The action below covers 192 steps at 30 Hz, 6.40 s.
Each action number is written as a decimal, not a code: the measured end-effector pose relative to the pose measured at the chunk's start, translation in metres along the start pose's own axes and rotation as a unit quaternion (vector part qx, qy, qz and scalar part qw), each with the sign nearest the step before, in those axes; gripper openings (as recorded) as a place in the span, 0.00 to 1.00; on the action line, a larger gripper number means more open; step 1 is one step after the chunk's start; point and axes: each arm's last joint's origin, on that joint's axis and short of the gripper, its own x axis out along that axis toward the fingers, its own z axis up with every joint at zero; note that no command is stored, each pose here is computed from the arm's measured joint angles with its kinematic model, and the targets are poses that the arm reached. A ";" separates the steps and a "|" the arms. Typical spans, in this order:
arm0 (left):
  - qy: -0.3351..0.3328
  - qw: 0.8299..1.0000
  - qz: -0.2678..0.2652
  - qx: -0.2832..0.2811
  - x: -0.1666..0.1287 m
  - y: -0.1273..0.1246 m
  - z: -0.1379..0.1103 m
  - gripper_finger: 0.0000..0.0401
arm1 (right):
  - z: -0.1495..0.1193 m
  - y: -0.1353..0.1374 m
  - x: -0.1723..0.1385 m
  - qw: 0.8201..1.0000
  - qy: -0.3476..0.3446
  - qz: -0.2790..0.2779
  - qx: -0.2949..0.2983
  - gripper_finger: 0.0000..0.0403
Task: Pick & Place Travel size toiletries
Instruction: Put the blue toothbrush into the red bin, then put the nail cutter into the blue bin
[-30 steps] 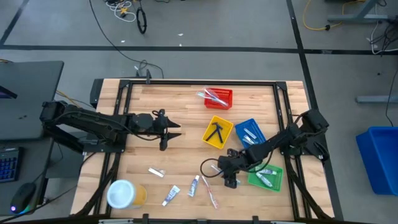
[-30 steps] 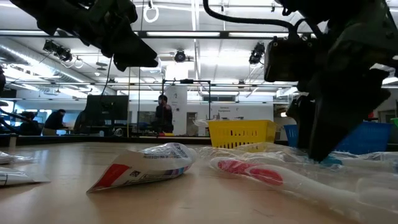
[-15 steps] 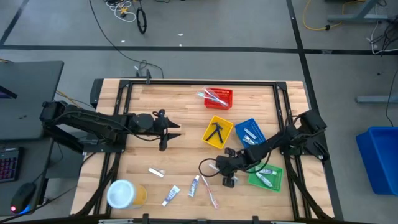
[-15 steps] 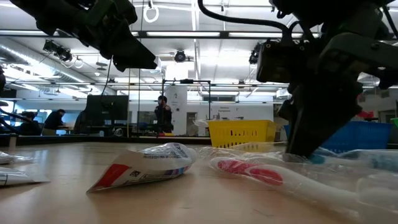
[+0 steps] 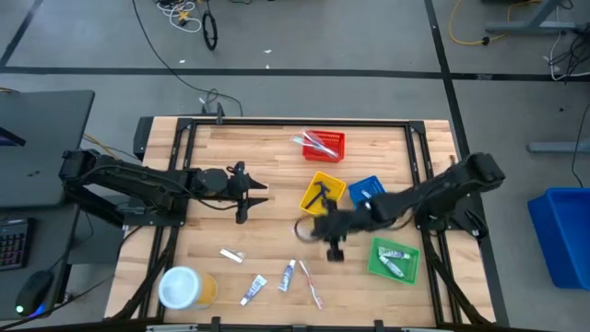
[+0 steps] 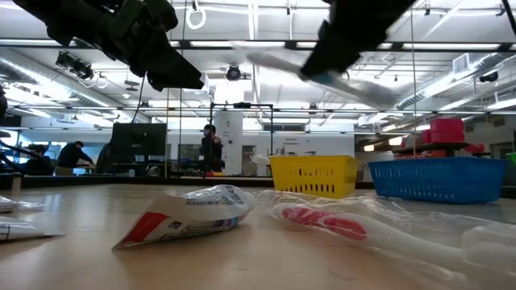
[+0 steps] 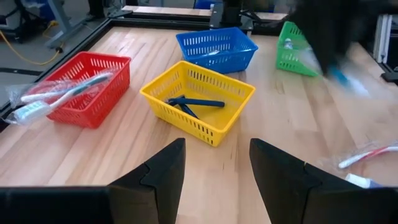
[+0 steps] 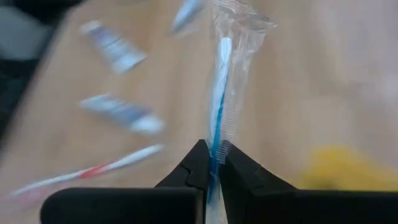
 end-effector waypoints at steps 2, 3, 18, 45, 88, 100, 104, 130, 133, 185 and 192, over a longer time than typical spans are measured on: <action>0.000 1.000 0.000 0.010 0.000 0.000 0.000 0.47 | 0.009 -0.016 -0.015 0.998 -0.029 -0.055 -0.017 0.06; -0.001 1.000 0.000 0.019 0.001 0.000 0.000 0.47 | 0.013 -0.026 -0.022 0.995 -0.039 -0.087 -0.024 0.06; 0.029 0.998 0.030 0.056 0.014 0.000 -0.010 0.47 | 0.005 -0.198 -0.035 0.967 -0.025 -0.254 0.009 0.06; 0.026 0.997 0.046 0.049 0.014 0.001 -0.009 0.47 | -0.058 -0.290 0.001 0.973 0.051 -0.216 0.060 0.25; 0.264 0.951 -0.162 0.005 -0.008 -0.056 -0.059 0.47 | 0.017 -0.083 -0.016 0.995 -0.041 -0.088 0.028 0.54; 0.364 0.901 -0.225 0.066 -0.005 -0.087 -0.096 0.47 | 0.020 -0.077 -0.016 0.995 -0.058 -0.081 0.024 0.50; 0.367 0.900 -0.212 0.099 -0.006 -0.094 -0.103 0.46 | 0.020 -0.077 -0.016 0.995 -0.058 -0.081 0.023 0.49; 0.288 0.937 -0.096 0.172 0.010 -0.092 -0.079 0.19 | 0.021 -0.075 0.002 0.996 -0.070 -0.057 0.022 0.50; 0.260 0.943 -0.078 0.194 0.019 -0.087 -0.059 0.21 | 0.017 -0.070 0.017 0.997 -0.062 -0.054 0.001 0.51; 0.099 0.985 -0.020 0.139 0.056 -0.045 0.007 0.20 | 0.015 -0.043 0.061 0.978 -0.114 -0.133 -0.110 0.14; 0.097 0.986 -0.016 0.135 0.056 -0.045 0.008 0.23 | 0.015 -0.042 0.061 0.981 -0.114 -0.129 -0.089 0.13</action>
